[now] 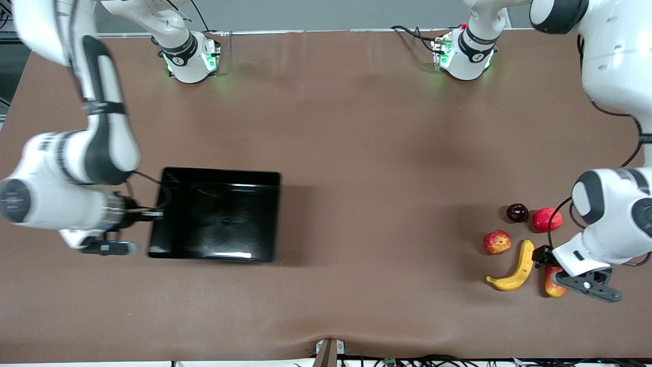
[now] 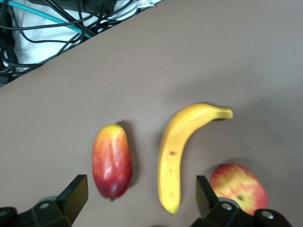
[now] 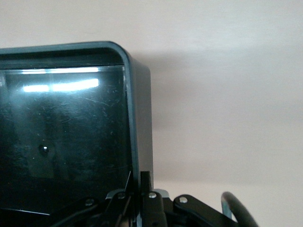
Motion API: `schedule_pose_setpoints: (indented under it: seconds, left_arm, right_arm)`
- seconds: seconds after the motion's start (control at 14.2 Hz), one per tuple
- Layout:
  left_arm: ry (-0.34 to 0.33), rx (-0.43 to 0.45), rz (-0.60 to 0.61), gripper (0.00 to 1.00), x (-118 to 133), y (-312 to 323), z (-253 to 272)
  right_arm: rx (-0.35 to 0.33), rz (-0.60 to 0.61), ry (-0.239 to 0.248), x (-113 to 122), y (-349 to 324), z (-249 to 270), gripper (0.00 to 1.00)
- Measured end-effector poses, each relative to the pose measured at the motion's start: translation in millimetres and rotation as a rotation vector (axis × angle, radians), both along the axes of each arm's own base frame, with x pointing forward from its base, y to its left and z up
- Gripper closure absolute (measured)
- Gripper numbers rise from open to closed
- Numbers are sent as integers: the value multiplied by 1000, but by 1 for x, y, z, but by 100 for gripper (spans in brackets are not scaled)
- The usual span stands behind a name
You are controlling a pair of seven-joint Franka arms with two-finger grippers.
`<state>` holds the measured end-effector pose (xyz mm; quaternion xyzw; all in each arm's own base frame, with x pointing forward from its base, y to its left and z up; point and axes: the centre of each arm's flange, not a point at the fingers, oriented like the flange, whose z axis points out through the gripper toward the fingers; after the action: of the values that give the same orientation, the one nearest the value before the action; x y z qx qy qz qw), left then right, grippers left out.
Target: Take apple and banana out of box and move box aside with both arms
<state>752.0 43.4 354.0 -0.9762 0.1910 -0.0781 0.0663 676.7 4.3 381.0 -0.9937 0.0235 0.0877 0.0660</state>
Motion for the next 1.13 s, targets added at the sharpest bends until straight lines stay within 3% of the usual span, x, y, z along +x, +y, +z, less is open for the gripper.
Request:
schedule_pose_setpoints:
  seconds: [0.28,0.49,0.85,1.06,1.13]
  left_arm:
    - [41,-23,91,0,-23,-23,76]
    - [43,-77,158,0,-43,-31,130]
    - [45,-154,281,0,-75,-45,197]
    - [47,-177,318,0,-88,-58,219]
    - [47,-180,341,0,-91,-60,224]
  right_arm:
    - [2,13,28,-20,-122,-20,94]
    - [20,48,13,-41,-191,-35,94]
    - [6,69,-23,-74,-232,-102,94]
    - [4,67,-9,-90,-242,-133,94]
    - [7,68,-3,-92,-242,-137,88]
